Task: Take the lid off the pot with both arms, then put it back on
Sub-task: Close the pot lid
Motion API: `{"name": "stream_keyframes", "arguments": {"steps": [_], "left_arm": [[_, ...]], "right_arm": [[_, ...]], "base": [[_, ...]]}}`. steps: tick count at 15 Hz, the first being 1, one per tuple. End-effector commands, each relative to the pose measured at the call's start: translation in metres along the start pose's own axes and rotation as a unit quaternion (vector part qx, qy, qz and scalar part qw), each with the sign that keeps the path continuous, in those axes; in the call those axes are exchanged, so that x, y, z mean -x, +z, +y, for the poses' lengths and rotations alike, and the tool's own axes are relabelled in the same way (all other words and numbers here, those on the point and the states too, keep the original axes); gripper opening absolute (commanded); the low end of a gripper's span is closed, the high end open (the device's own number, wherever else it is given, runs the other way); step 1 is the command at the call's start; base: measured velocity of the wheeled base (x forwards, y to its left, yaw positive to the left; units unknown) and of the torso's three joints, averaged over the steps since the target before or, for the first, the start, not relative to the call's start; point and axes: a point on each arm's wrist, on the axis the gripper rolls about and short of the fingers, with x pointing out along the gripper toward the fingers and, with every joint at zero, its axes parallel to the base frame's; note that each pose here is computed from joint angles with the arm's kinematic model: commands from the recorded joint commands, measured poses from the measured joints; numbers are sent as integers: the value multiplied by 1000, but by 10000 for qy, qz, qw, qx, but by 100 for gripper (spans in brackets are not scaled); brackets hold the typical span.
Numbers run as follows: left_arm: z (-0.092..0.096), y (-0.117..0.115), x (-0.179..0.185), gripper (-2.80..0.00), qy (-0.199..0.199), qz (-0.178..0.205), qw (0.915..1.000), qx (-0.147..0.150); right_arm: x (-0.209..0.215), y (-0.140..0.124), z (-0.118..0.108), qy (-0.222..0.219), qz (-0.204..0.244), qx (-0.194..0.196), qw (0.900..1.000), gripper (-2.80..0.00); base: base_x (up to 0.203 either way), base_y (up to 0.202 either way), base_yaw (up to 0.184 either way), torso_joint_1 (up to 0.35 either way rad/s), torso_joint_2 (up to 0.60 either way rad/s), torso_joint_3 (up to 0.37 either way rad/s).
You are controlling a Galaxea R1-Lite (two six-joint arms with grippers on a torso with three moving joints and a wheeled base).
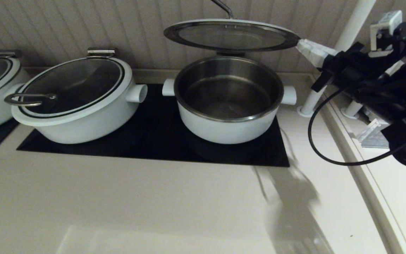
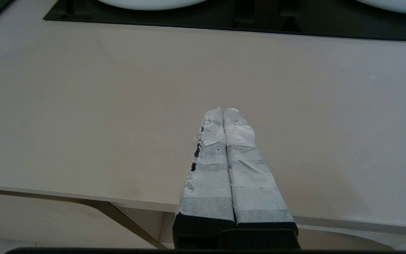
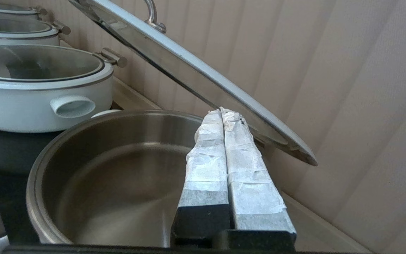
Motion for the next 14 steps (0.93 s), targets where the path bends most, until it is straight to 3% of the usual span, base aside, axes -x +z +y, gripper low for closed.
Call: {"name": "stream_keyframes", "arguments": {"steps": [1, 10, 14], "left_arm": [[0, 0, 0, -280, 3, -4, 10000, 2], [0, 0, 0, -280, 3, -4, 10000, 2], [0, 0, 0, -280, 3, -4, 10000, 2]], "right_arm": [[1, 4, 0, 14, -56, 29, 10000, -280], [-23, 49, -20, -47, -586, 24, 9983, -280], [-35, 36, -24, 92, -538, -5, 9985, -280]], "base": [[0, 0, 0, 0, 0, 0], [0, 0, 0, 0, 0, 0], [0, 0, 0, 0, 0, 0]]}}
